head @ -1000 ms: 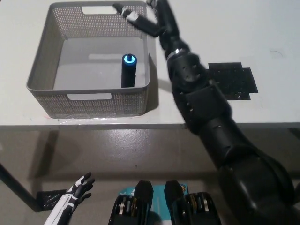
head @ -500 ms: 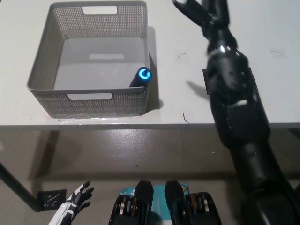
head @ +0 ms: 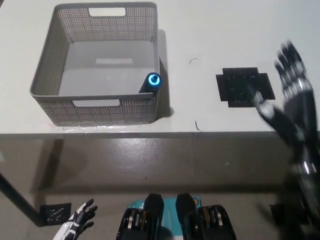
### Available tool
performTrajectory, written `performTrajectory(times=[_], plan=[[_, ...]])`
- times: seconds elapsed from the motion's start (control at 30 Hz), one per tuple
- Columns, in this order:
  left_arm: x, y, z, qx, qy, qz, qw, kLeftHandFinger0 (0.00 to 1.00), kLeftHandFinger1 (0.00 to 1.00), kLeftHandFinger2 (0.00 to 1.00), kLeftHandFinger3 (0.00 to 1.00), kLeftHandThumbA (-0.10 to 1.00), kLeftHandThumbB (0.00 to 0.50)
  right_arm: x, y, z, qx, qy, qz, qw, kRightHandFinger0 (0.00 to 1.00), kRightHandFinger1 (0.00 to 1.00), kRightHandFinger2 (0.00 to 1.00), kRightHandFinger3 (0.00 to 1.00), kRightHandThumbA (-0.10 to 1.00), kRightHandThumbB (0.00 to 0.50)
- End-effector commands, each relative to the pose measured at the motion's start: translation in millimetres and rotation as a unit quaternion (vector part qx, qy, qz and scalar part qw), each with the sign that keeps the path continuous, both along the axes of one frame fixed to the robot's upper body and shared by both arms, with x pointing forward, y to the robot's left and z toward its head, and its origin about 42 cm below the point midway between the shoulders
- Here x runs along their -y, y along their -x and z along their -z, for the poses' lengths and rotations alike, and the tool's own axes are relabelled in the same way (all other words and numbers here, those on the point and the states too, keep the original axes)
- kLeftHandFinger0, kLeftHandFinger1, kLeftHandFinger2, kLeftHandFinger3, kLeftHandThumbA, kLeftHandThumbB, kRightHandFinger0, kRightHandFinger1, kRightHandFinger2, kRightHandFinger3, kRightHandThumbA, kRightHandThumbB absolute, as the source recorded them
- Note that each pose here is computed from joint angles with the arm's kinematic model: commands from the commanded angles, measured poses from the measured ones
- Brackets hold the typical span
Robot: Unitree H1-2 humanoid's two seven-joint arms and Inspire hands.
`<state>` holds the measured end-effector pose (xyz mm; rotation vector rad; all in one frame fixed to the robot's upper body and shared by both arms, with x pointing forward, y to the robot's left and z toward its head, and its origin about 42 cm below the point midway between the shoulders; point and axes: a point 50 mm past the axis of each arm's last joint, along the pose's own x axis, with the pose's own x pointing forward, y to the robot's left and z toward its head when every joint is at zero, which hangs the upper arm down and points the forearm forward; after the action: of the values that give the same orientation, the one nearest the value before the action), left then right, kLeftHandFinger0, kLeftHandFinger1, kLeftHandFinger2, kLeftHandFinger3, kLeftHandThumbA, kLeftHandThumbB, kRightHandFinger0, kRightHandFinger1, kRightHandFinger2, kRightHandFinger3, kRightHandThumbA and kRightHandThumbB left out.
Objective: Use the right hand to pick up a electric screw driver and put it into a container on the left side
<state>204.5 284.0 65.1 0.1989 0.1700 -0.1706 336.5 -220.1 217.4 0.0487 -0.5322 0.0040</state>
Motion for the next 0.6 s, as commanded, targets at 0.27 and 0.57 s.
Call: performTrajectory(times=[0.27, 0.57], plan=[[-18, 2, -10, 0.049, 0.005, -0.027, 0.998, 1.00, 1.00, 1.00, 1.00, 1.00, 0.174, 5, 74, 94, -0.059, -0.011, -0.042, 0.997, 1.00, 1.00, 1.00, 1.00, 0.93, 0.411], [-21, -2, -16, 0.058, 0.018, -0.046, 0.997, 1.00, 1.00, 1.00, 1.00, 1.00, 0.210, 8, 91, 142, -0.143, 0.020, -0.033, 0.989, 1.00, 1.00, 1.00, 1.00, 1.00, 0.478]])
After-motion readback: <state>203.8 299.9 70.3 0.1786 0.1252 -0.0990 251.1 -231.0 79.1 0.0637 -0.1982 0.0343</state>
